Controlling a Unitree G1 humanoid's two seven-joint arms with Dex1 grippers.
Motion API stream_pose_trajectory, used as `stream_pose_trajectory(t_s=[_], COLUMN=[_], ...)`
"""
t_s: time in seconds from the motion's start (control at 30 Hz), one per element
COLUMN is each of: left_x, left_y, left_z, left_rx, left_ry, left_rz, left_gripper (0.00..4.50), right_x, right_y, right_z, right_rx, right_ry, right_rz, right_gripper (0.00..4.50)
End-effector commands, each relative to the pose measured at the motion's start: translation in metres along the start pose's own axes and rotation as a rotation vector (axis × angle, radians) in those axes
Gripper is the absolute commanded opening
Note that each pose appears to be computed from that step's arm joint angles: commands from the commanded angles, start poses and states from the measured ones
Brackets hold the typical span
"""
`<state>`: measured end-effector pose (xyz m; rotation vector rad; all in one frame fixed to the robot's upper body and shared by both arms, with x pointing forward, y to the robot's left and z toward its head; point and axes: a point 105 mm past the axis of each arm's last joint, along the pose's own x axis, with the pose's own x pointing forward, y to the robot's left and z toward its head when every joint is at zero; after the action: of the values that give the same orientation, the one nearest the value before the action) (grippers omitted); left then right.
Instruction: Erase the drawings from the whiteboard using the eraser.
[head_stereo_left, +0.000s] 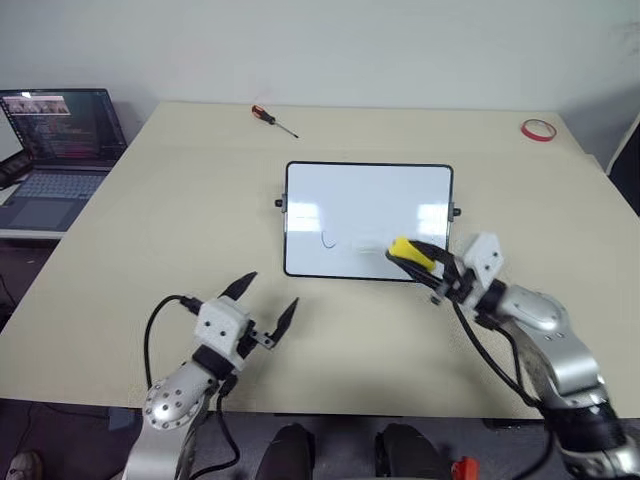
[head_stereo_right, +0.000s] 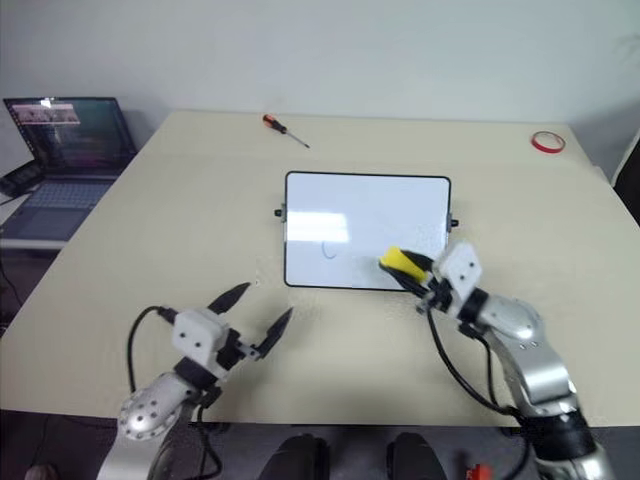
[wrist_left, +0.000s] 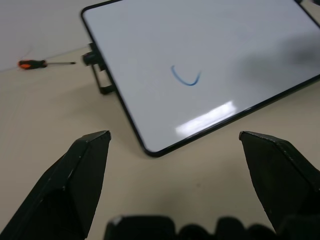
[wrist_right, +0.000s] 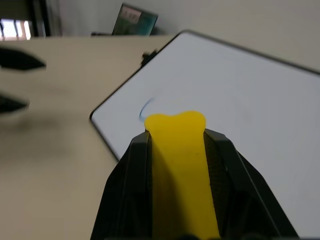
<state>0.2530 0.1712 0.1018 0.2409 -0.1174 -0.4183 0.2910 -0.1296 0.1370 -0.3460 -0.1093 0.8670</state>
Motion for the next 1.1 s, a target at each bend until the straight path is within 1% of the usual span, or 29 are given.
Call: stream_pose_trajectory(t_s=[0.03,0.13,0.2,0.43,0.57,0.7,0.77,0.9,1.0,1.1], left_x=[-0.003,0.0,0.002,0.007,0.011,0.013,0.014,0.015,0.011,0.006], left_y=[0.013,0.014,0.015,0.012,0.011,0.01,0.009,0.008,0.006,0.004], left_z=[0.011,0.017,0.02,0.026,0.028,0.029,0.03,0.031,0.03,0.029], left_rx=[-0.032,-0.024,-0.019,-0.015,-0.019,-0.027,-0.025,-0.024,-0.028,-0.04], left_ry=[-0.056,-0.07,-0.076,-0.079,-0.076,-0.074,-0.075,-0.075,-0.066,-0.055], left_rz=[0.072,0.073,0.073,0.068,0.065,0.055,0.05,0.049,0.056,0.069], left_gripper=[4.5,4.5,4.5,4.5,4.5,4.5,4.5,4.5,4.5,4.5], right_x=[-0.02,-0.024,-0.02,0.002,0.041,0.097,0.116,0.142,0.161,0.165], right_y=[-0.008,-0.019,-0.024,-0.018,-0.011,-0.003,-0.004,-0.008,-0.02,-0.024], right_z=[-0.01,-0.018,-0.013,-0.001,0.015,0.034,0.038,0.037,0.028,0.008], right_rx=[-0.151,-0.169,-0.176,-0.185,-0.18,-0.2,-0.212,-0.226,-0.258,-0.268], right_ry=[0.028,0.035,0.005,-0.067,-0.145,-0.234,-0.249,-0.238,-0.151,-0.054], right_rz=[0.006,-0.028,-0.042,-0.019,-0.004,0.021,0.015,0.0,-0.069,-0.092], right_gripper=[1.12,1.12,1.12,1.12,1.12,1.12,1.12,1.12,1.12,1.12])
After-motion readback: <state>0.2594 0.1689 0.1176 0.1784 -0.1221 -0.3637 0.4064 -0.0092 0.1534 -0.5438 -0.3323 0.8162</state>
